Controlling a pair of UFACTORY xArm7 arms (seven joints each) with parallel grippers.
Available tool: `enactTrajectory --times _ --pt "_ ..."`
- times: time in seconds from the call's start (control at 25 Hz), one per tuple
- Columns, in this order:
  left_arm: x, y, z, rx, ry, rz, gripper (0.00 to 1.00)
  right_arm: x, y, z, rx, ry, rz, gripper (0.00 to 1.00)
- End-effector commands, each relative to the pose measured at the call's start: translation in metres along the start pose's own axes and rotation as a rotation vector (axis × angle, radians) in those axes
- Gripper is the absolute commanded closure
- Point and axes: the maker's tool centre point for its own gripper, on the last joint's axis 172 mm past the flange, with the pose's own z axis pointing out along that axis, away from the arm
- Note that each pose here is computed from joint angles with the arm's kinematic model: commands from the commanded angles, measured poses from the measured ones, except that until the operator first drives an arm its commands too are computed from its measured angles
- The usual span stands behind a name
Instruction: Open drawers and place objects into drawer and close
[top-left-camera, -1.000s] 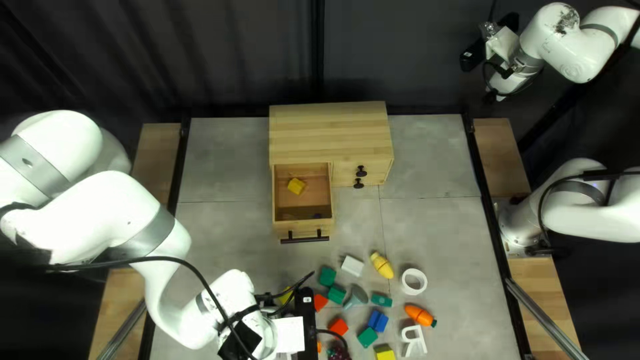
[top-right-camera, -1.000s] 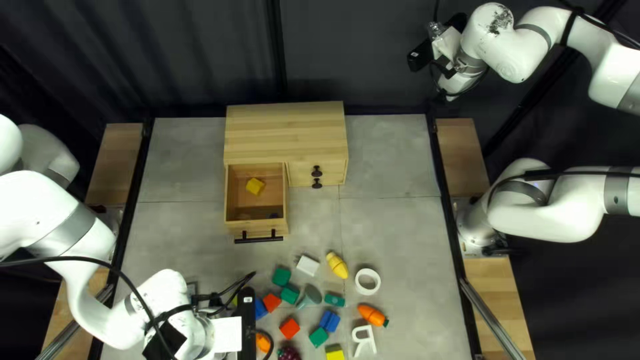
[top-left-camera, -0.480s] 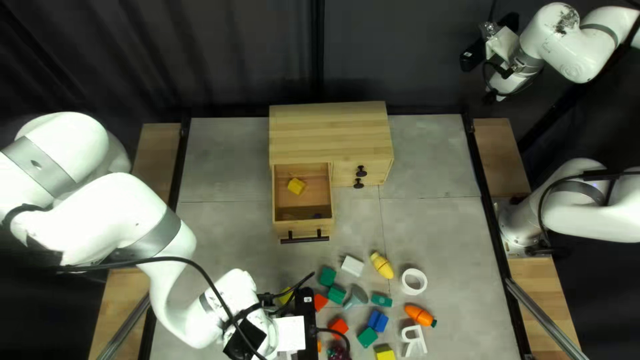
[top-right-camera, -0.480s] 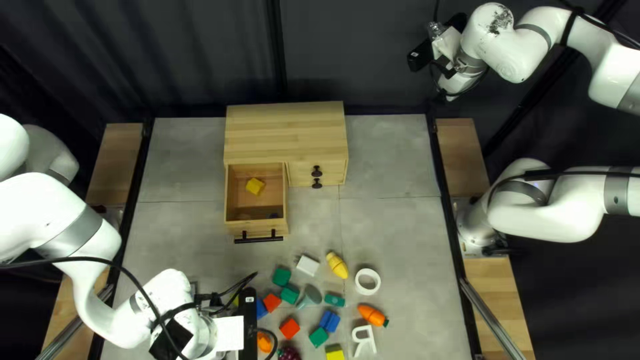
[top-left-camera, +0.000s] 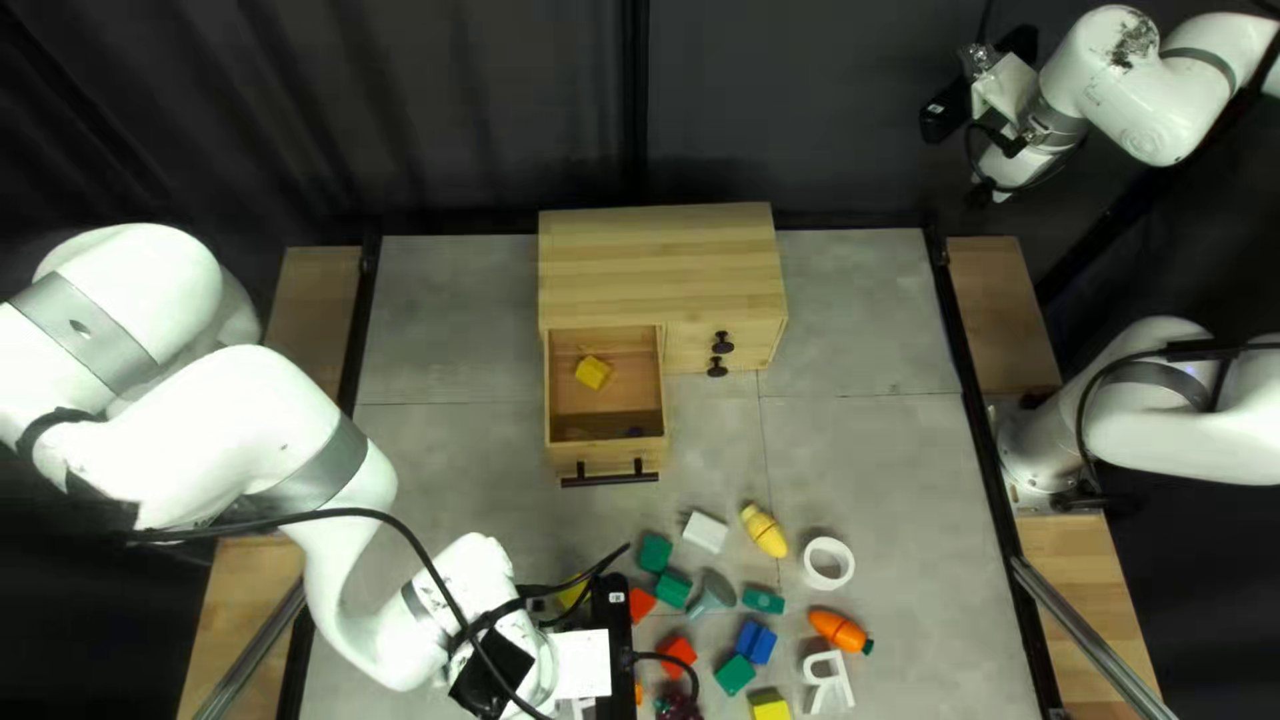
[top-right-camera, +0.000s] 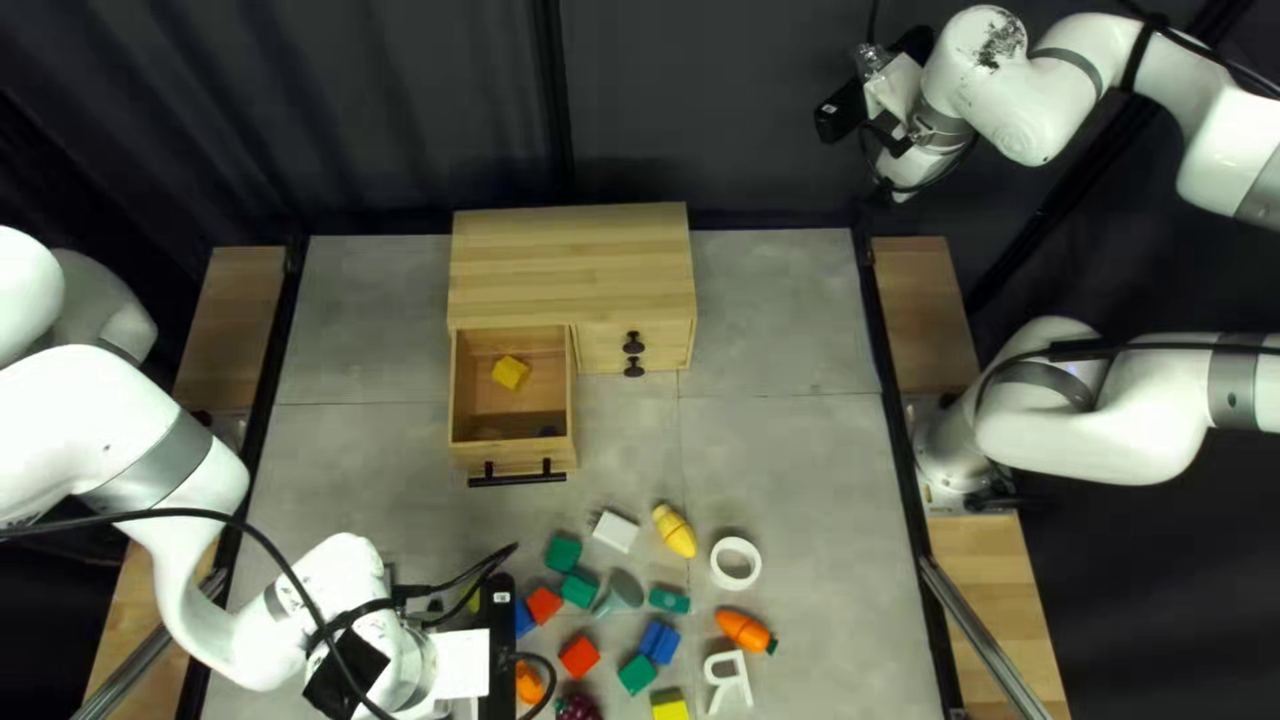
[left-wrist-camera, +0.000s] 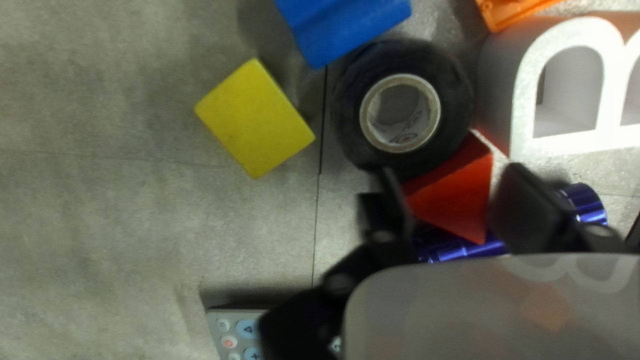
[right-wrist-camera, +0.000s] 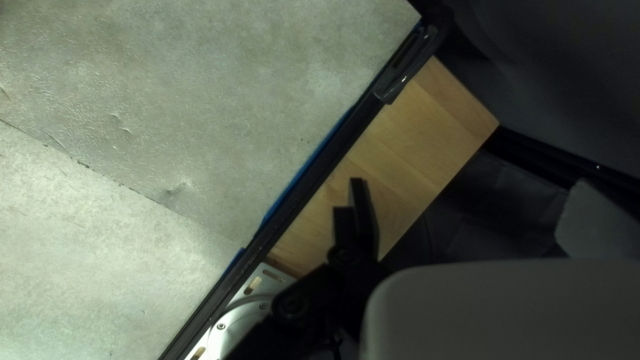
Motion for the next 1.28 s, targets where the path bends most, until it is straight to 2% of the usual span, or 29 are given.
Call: enactTrajectory --times 0.04,0.32,0.4,0.64,0.88,1.04,1.08,1.12,1.16,1.28 --pt "-0.011 -0.008 -0.032 0.046 -0.037 0.018 1.0 0.0 0.0 0.0 0.0 0.0 0.0 0.0" --pt "-0.014 -0.048 -0.103 0.152 -0.108 0.072 1.0 0.0 0.0 0.0 0.0 0.0 0.0 0.0" --pt "-0.009 -0.068 -0.121 0.172 -0.113 0.091 1.0 0.0 0.0 0.0 0.0 0.0 0.0 0.0" --pt "0.009 -0.159 -0.178 0.257 -0.105 0.128 1.0 0.0 0.0 0.0 0.0 0.0 0.0 0.0" --pt "0.038 -0.253 -0.177 0.333 -0.078 0.136 1.0 0.0 0.0 0.0 0.0 0.0 0.0 0.0" --pt "0.059 -0.294 -0.166 0.354 -0.049 0.124 1.0 0.0 0.0 0.0 0.0 0.0 0.0 0.0" --pt "0.063 -0.303 -0.163 0.357 -0.042 0.117 0.94 0.0 0.0 0.0 0.0 0.0 0.0 0.0" --pt "0.065 -0.307 -0.161 0.359 -0.038 0.112 0.34 0.0 0.0 0.0 0.0 0.0 0.0 0.0" --pt "0.068 -0.318 -0.155 0.362 -0.032 0.1 0.03 0.0 0.0 0.0 0.0 0.0 0.0 0.0" --pt "0.067 -0.335 -0.143 0.354 -0.009 0.063 0.0 0.0 0.0 0.0 0.0 0.0 0.0 0.0"
